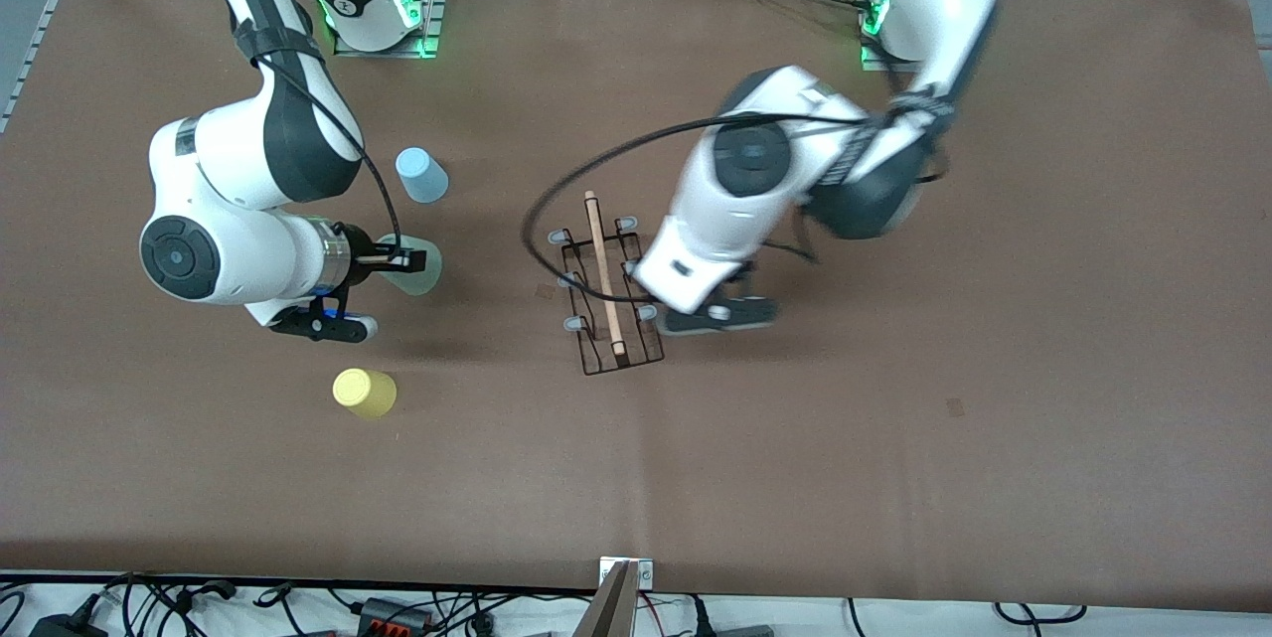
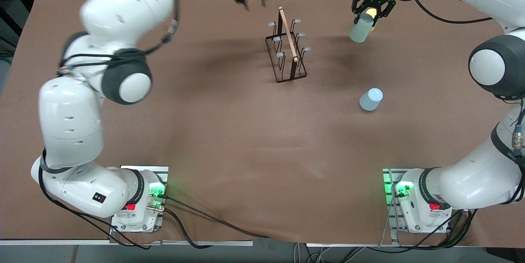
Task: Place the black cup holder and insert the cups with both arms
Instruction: 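Carry the rack mid-table with the left gripper while the right gripper grasps the cup, then release the rack and withdraw the left gripper while the right gripper carries the cup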
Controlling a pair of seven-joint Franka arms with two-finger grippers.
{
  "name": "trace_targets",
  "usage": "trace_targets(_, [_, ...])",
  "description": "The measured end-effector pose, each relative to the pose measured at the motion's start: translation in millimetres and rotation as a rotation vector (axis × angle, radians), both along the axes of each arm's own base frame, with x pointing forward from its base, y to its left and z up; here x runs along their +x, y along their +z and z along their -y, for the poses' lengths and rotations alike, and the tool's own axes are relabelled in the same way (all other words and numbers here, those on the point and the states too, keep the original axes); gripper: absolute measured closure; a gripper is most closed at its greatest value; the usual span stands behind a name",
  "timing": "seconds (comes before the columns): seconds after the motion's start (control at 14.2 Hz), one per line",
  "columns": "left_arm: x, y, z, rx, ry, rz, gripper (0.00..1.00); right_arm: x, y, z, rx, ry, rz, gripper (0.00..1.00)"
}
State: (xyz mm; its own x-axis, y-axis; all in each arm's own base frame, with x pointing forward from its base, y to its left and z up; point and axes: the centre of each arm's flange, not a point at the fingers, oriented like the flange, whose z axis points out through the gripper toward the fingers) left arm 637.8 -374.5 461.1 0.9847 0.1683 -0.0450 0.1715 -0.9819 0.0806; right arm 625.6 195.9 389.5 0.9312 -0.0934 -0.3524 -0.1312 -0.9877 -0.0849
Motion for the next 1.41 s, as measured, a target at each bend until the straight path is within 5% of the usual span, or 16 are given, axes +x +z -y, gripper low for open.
trace_targets(0.28, [14,23,-83,0.056,-0.051,-0.078,0.3,-17,9,-43,-0.007,-0.012,-0.01,0.34])
trace_targets(0.56, [42,2,-186,0.06,-0.097,-0.129,0.01,-45,20,-120,0.023,0.003,0.003,0.34])
trace_targets(0.7, [41,6,-232,0.083,-0.072,-0.139,0.0,-47,25,-138,0.043,-0.02,0.038,0.34])
trace_targets(1.2, [-10,120,-325,0.149,-0.017,-0.021,0.0,-53,-11,-171,0.043,-0.018,0.035,0.34])
trace_targets(1.41, [-48,151,-347,0.101,-0.097,-0.075,0.0,-51,-25,-172,0.037,-0.021,0.026,0.34])
